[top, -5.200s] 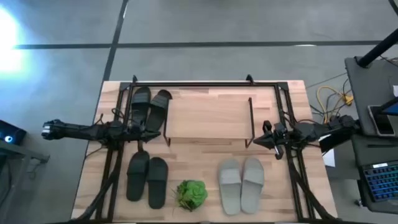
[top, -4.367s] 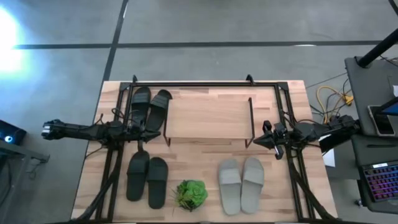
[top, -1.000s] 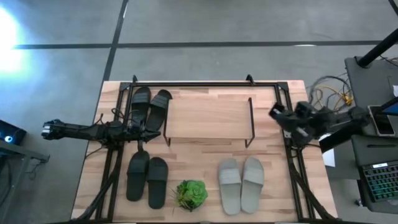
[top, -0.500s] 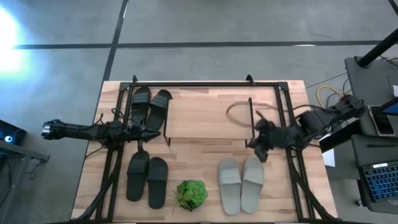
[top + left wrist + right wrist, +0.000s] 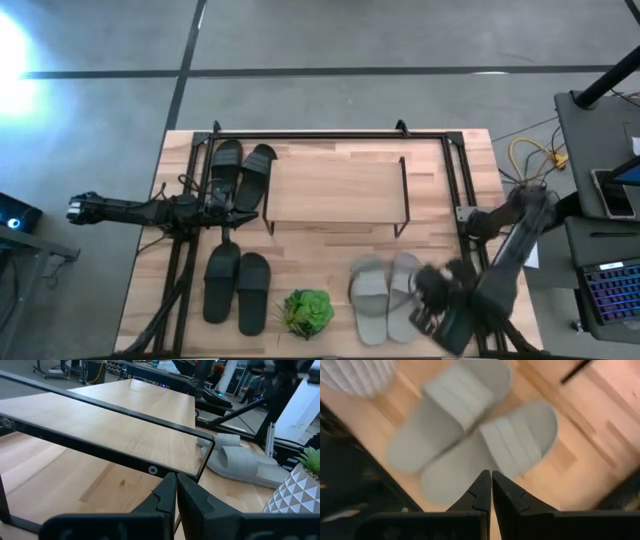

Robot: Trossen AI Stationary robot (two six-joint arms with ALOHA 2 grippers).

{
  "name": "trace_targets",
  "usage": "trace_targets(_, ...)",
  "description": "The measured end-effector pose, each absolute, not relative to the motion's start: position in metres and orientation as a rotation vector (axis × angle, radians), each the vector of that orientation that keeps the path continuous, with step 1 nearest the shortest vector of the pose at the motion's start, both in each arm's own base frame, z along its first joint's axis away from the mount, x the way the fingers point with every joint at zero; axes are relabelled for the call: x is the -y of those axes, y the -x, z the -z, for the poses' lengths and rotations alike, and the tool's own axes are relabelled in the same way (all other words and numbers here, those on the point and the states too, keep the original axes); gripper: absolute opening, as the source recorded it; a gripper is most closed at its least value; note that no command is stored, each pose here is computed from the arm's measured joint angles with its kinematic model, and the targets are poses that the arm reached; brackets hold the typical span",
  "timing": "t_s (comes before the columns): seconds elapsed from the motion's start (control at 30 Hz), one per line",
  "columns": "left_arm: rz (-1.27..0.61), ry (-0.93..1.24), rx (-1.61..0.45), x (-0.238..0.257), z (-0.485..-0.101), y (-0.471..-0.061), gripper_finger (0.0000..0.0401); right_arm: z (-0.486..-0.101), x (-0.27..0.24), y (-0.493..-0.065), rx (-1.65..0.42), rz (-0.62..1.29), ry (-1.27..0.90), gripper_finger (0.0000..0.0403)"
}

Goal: Pick and place slides into the shelf
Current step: Put the gray slide under the shelf

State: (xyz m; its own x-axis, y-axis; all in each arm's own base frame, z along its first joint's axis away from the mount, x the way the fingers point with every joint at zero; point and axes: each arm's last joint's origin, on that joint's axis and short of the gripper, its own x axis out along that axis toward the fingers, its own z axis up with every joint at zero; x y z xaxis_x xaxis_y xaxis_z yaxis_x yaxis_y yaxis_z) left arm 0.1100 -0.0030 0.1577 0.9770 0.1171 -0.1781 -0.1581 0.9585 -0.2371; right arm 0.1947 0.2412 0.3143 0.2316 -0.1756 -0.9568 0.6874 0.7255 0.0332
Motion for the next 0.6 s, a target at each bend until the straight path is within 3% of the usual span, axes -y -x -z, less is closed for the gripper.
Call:
trace_targets(0.17, -0.139, 0.257, -0.154, 0.003, -0.158, -0.11, 0.0, -0.261, -0.283, -0.206, -1.309, 0.744, -0.348, 0.0009)
trace_targets(0.23, -0.138, 0.258, -0.143, 0.003, -0.16, -0.11, 0.0, -0.241, -0.293, -0.21, -1.393, 0.828, -0.408, 0.0009)
trace_targets(0.3, -0.136, 0.26, -0.127, 0.003, -0.161, -0.111, 0.0, -0.234, -0.298, -0.213, -1.408, 0.907, -0.427, 0.0009)
trace_targets(0.43, -0.132, 0.264, -0.103, 0.003, -0.163, -0.111, 0.0, -0.23, -0.311, -0.215, -1.244, 0.888, -0.405, 0.0014)
trace_targets(0.6, -0.129, 0.267, -0.084, 0.003, -0.165, -0.111, 0.0, -0.22, -0.311, -0.211, -1.336, 0.924, -0.4, 0.0062)
